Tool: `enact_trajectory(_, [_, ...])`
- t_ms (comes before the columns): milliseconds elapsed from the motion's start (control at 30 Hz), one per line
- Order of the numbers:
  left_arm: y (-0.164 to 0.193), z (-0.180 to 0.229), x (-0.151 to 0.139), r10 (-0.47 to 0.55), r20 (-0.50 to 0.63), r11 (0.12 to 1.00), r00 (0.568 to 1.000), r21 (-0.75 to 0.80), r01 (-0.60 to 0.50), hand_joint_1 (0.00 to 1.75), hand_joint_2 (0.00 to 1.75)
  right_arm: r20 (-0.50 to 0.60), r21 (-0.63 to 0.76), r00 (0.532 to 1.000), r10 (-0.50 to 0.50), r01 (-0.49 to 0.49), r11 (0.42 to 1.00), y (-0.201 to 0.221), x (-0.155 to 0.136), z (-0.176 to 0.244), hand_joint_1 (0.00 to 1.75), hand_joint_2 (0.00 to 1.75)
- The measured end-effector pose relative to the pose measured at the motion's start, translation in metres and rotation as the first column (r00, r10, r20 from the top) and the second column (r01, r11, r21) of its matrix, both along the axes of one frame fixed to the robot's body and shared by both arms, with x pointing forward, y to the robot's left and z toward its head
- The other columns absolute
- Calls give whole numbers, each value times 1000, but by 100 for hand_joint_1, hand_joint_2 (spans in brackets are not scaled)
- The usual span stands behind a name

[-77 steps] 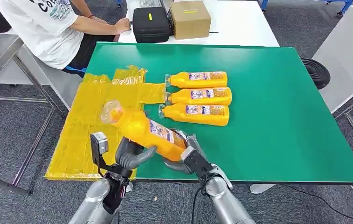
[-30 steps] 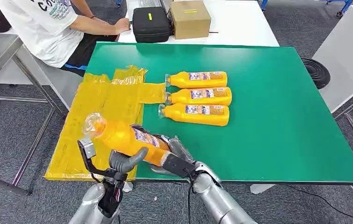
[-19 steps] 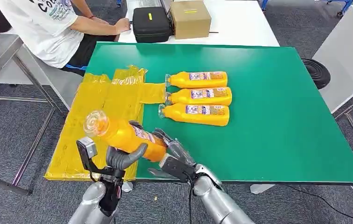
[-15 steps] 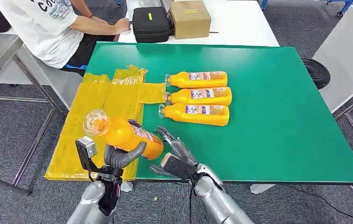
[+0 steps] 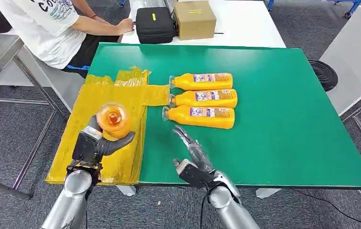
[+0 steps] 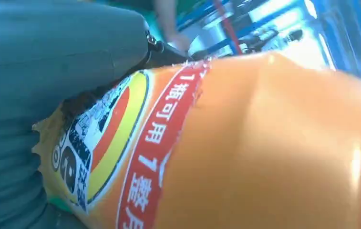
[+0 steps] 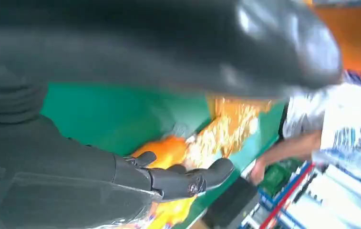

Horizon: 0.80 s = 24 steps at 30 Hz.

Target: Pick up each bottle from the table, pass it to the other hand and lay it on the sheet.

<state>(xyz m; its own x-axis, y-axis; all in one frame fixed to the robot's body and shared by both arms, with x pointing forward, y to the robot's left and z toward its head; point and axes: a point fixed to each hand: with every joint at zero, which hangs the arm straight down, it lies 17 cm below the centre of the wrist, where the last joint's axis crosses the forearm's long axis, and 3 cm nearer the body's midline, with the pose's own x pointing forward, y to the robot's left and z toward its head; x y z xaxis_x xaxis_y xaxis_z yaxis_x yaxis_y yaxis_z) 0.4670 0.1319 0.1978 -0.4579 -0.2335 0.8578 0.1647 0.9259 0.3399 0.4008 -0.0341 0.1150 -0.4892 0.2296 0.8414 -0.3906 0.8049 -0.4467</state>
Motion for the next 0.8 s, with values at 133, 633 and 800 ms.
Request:
enact_trajectory(133, [17,9,23,-1,34,983,999,183,-5,175,175,18,38,999,-51,51,998,-23,0,7,0,0])
enact_trajectory(633, [70,-78,66,-48,-170,598,984,784,165,175,175,87,102,987,-136,127,987,-62,8,42,0,0])
enact_trajectory(800, [80,-111,69,-72,-279,415,958,865,283,175,175,102,112,984,-148,137,984,-69,9,50,0,0])
